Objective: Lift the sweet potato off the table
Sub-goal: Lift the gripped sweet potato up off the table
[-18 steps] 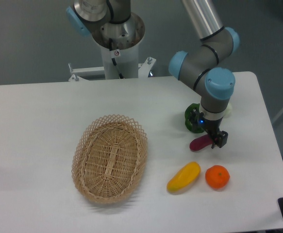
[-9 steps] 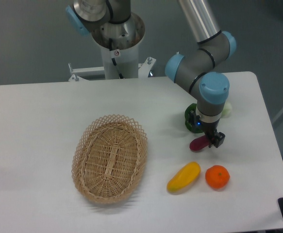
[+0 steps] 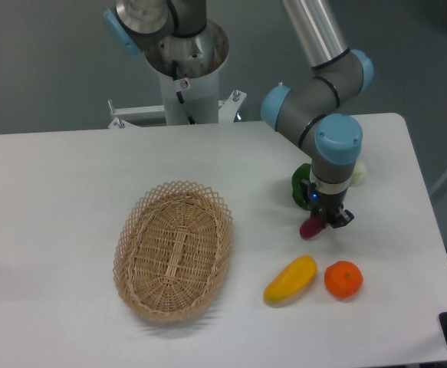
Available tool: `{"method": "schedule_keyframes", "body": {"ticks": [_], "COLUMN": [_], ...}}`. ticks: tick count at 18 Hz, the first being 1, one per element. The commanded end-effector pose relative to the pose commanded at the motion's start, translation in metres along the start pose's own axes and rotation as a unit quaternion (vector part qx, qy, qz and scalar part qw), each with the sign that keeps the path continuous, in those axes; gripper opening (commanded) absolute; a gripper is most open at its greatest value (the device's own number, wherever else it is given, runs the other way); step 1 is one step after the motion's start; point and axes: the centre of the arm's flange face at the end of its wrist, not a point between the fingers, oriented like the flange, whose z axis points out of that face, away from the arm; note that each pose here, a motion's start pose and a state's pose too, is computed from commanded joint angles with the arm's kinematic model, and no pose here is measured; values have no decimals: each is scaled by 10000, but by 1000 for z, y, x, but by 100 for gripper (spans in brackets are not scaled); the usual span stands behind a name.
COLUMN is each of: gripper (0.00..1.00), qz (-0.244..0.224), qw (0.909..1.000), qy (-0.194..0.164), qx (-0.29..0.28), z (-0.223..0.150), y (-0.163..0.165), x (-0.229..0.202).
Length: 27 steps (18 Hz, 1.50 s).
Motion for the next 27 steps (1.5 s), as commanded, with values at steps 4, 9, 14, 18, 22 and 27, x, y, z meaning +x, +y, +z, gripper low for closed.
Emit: {"method": "schedule_keyframes", "body": {"ticks": [4, 9, 14, 18, 22, 27], "gripper": [32, 32, 32, 32, 32, 32], "qz": [-40, -382, -1018, -1445, -1712, -1750], "qw": [9993, 9931, 9790, 9646, 9565, 9537], "qy": [-313, -510, -876, -980, -1031, -1032], "qx": [209, 986, 1533, 1975, 2126, 2218], "z": [-46, -105, -173, -198, -210, -214], "y": [1, -7, -14, -10, -10, -10], "x": [-25, -45, -45, -53, -56, -56]}}
